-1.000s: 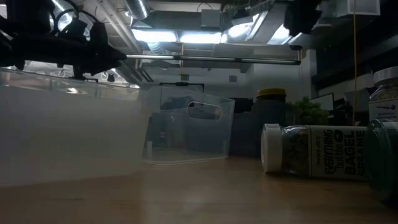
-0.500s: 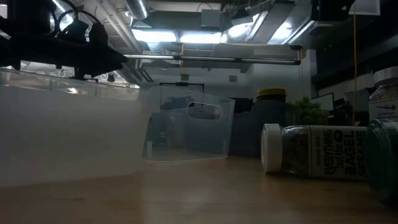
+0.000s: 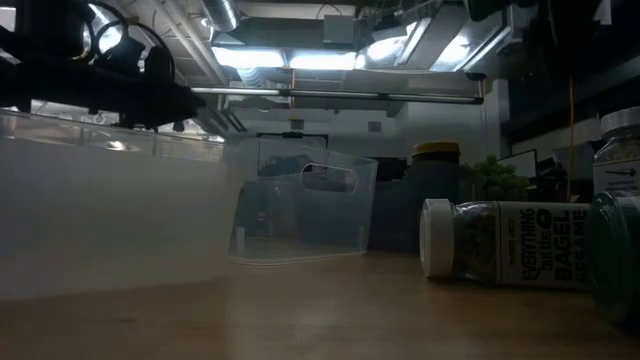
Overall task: Sort spices by type
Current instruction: Put the white seasoning bottle into the top transparent bin
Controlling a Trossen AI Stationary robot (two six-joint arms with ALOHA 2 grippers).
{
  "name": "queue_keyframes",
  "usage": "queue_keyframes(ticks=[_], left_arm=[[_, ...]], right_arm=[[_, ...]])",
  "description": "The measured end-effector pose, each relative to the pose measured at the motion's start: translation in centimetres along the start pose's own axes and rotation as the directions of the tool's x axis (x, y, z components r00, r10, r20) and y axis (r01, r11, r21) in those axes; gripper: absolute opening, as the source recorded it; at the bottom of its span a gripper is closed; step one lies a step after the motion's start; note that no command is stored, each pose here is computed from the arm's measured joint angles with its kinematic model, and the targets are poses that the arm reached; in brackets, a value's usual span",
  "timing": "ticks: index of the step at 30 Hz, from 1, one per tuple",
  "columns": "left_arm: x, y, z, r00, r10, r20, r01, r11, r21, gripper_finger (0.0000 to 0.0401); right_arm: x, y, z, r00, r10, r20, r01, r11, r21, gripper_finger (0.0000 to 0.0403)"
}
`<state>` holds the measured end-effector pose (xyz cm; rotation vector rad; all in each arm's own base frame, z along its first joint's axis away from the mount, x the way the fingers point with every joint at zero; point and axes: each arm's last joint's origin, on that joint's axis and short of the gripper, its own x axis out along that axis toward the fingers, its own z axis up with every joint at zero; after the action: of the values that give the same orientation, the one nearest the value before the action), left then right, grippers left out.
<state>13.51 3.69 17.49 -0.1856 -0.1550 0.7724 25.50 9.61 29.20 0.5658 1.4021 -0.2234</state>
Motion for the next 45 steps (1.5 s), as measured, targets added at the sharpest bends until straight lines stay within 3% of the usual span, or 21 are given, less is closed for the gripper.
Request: queue_keyframes(ticks=[13, 34, 45], left_arm=[[0.0, 0.0, -0.2, 1.000, 0.003, -0.016, -0.002, 1.000, 0.010, 0.0155], [0.0, 0.0, -0.2, 1.000, 0.003, -0.015, -0.002, 1.000, 0.009, 0.0155], [0.0, 0.0, -0.2, 1.000, 0.003, -0.015, -0.002, 1.000, 0.009, 0.0155]], right_arm=[[4.4, 1.9, -0.1, 0.988, -0.108, -0.111, 0.100, 0.992, -0.075, 0.0284], [8.2, 2.4, 0.2, 0.954, -0.140, -0.264, 0.127, 0.990, -0.066, 0.0283], [8.3, 2.4, 0.1, 0.951, -0.133, -0.278, 0.058, 0.963, -0.262, 0.0283]])
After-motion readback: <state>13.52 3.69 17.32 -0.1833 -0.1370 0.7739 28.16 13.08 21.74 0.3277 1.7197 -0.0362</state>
